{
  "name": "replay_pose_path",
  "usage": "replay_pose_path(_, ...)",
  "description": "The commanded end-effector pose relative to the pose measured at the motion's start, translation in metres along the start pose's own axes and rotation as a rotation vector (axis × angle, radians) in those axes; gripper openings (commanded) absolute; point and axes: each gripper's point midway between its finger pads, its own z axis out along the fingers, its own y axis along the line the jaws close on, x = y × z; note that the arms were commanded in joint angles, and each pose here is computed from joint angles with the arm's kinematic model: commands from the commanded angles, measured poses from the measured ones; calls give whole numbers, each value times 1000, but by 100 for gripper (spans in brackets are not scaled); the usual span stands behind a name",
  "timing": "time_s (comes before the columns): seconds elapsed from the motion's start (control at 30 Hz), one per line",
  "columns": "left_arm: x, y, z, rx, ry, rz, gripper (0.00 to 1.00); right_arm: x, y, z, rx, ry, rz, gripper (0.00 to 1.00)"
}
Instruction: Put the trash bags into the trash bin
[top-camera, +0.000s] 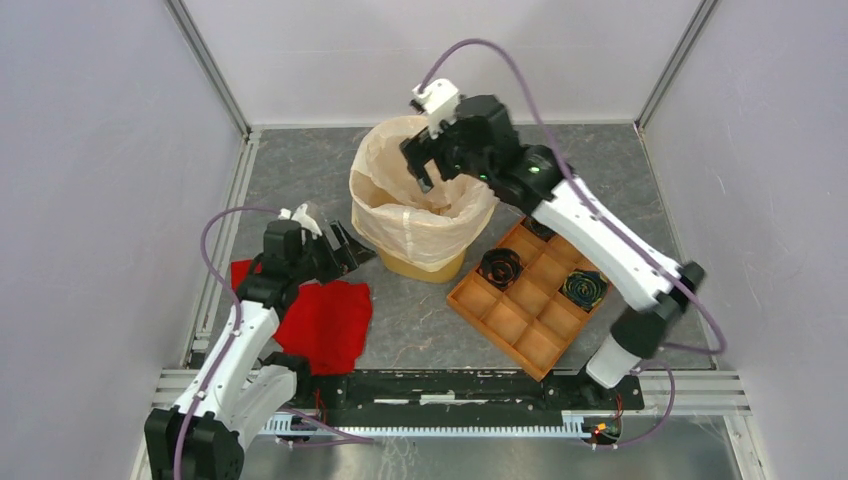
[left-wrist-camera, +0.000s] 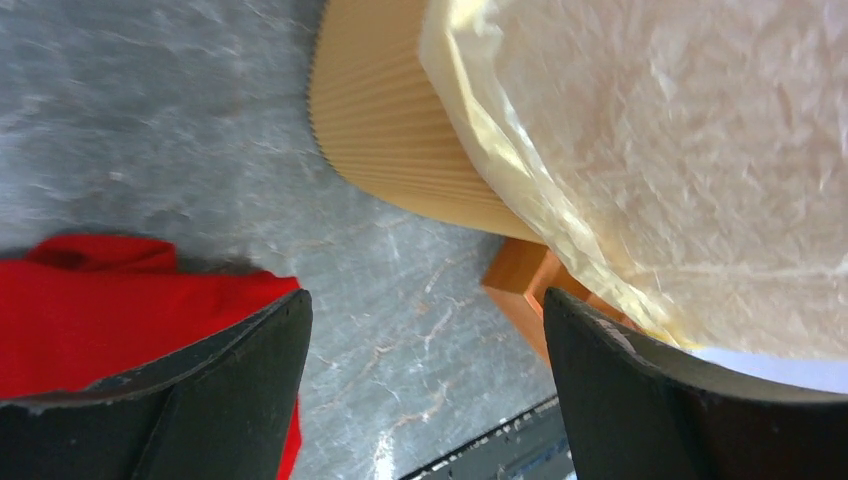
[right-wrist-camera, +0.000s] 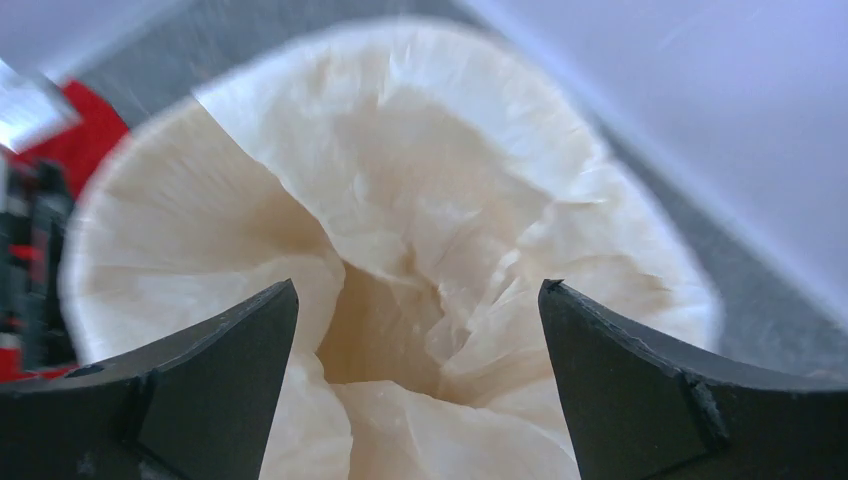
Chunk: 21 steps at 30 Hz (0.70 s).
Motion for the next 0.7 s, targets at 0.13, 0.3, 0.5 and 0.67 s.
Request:
replay_pose_path(0.13, 33, -77, 10, 316, 22, 10, 93, -74, -28, -149, 82, -384, 49, 98)
replay_pose_path(0.3, 41, -104, 31, 398, -53, 10, 91, -24, -43, -190, 172, -420, 82, 98)
replay_pose_path(0.5, 20, -122, 65, 435, -168, 3, 91, 35, -48, -207, 223, -372, 103, 98)
replay_pose_path(0.67, 0, -136, 117, 363, -166, 28, 91, 59, -53, -216, 257, -350, 106, 98)
